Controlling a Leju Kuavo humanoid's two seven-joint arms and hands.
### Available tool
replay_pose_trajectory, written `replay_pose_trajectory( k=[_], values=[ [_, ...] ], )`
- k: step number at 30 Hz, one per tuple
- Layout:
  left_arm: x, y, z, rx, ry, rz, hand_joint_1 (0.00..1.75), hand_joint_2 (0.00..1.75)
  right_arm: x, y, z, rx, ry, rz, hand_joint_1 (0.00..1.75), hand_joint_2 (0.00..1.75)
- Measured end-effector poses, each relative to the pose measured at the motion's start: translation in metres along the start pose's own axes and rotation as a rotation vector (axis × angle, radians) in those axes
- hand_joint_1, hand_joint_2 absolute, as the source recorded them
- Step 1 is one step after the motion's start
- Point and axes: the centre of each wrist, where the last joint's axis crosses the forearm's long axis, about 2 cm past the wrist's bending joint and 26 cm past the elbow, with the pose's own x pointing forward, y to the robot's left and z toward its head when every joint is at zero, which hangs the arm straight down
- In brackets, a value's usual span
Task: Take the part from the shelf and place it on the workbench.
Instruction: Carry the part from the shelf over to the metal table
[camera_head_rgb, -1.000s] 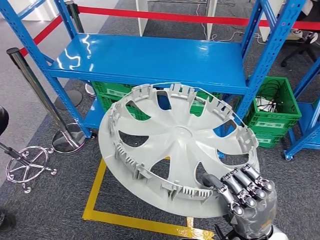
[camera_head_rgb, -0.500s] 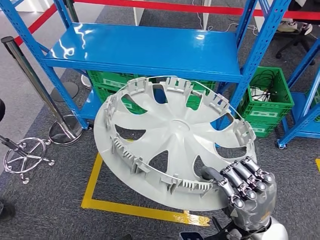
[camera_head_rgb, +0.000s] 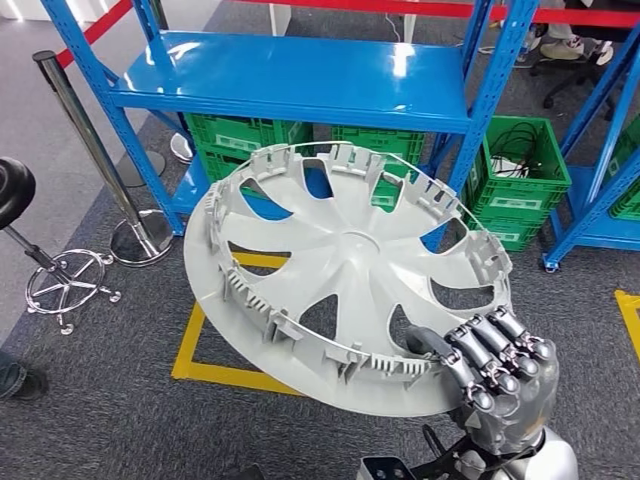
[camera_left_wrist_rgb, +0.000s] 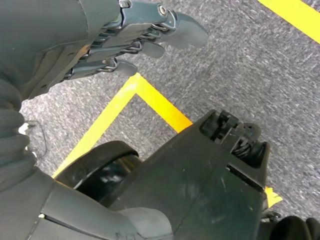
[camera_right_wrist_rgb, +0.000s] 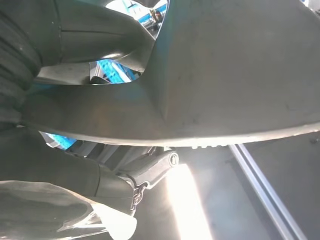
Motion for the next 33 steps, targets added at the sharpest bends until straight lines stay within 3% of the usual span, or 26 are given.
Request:
replay_pose_trajectory(
  k=[33],
  values=[
    [0.0024, -0.0009, -0.0001, -0.021, -0.009, -0.026, 0.00, 1.75, 0.0005, 0.0075, 0.0016, 0.014, 0.000, -0.015, 1.75, 1.75]
  ],
)
